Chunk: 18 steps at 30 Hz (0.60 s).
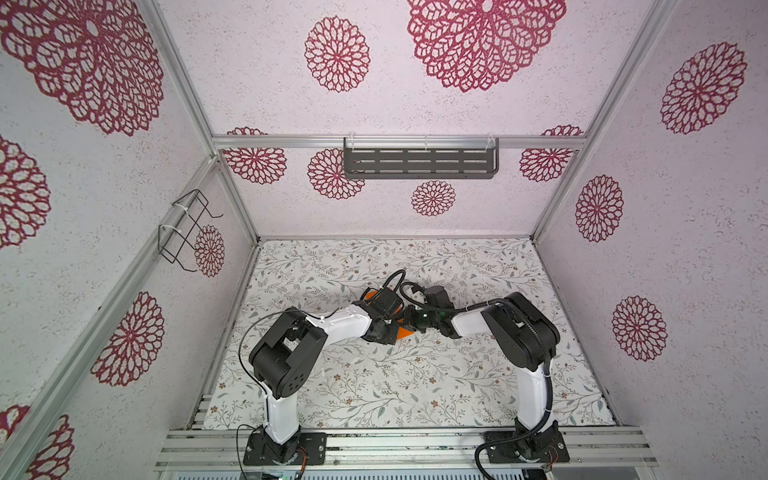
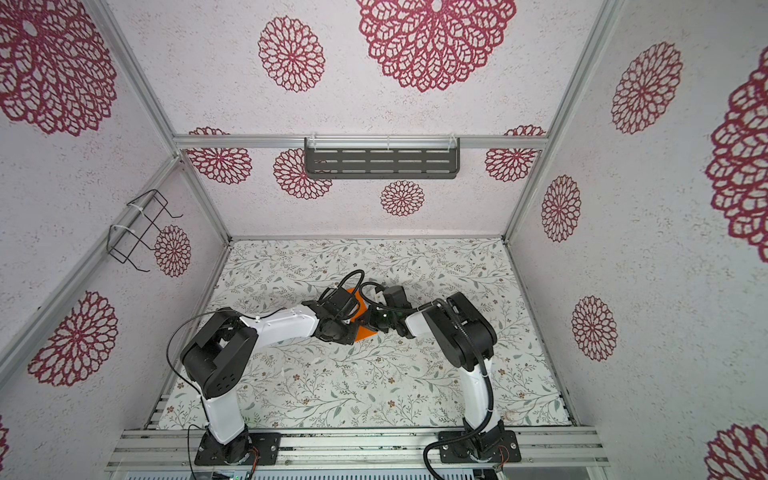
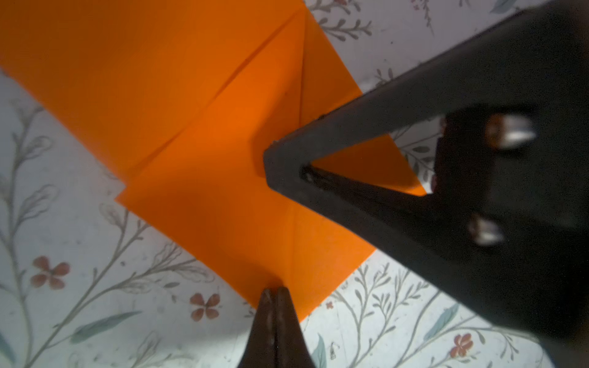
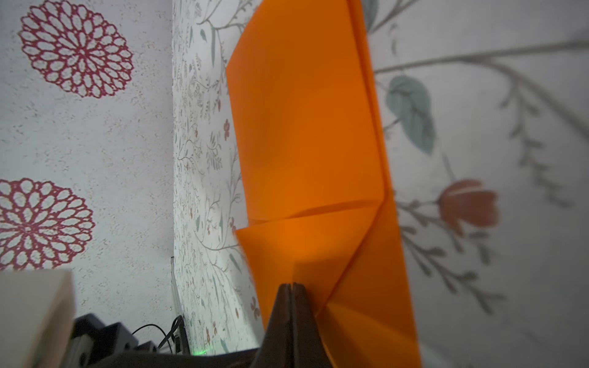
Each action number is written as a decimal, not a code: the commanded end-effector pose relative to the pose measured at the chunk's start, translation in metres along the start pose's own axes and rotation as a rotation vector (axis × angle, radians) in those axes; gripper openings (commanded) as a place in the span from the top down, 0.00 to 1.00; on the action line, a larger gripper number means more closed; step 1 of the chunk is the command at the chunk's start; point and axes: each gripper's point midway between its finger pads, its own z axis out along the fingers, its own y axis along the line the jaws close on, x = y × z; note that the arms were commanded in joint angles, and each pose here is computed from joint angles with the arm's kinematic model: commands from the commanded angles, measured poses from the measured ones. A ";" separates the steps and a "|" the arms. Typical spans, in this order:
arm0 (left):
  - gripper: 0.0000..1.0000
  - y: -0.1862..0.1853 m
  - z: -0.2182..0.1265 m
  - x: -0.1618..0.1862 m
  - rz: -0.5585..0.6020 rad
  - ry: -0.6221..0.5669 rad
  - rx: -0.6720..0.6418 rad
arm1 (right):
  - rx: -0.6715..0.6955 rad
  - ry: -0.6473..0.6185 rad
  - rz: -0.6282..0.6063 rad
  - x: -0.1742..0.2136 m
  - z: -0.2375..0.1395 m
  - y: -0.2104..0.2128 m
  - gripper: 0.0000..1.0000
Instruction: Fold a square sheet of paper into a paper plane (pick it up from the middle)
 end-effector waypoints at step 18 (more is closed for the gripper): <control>0.99 -0.010 -0.003 0.027 0.060 0.090 0.022 | 0.099 0.011 0.116 0.005 0.006 -0.033 0.99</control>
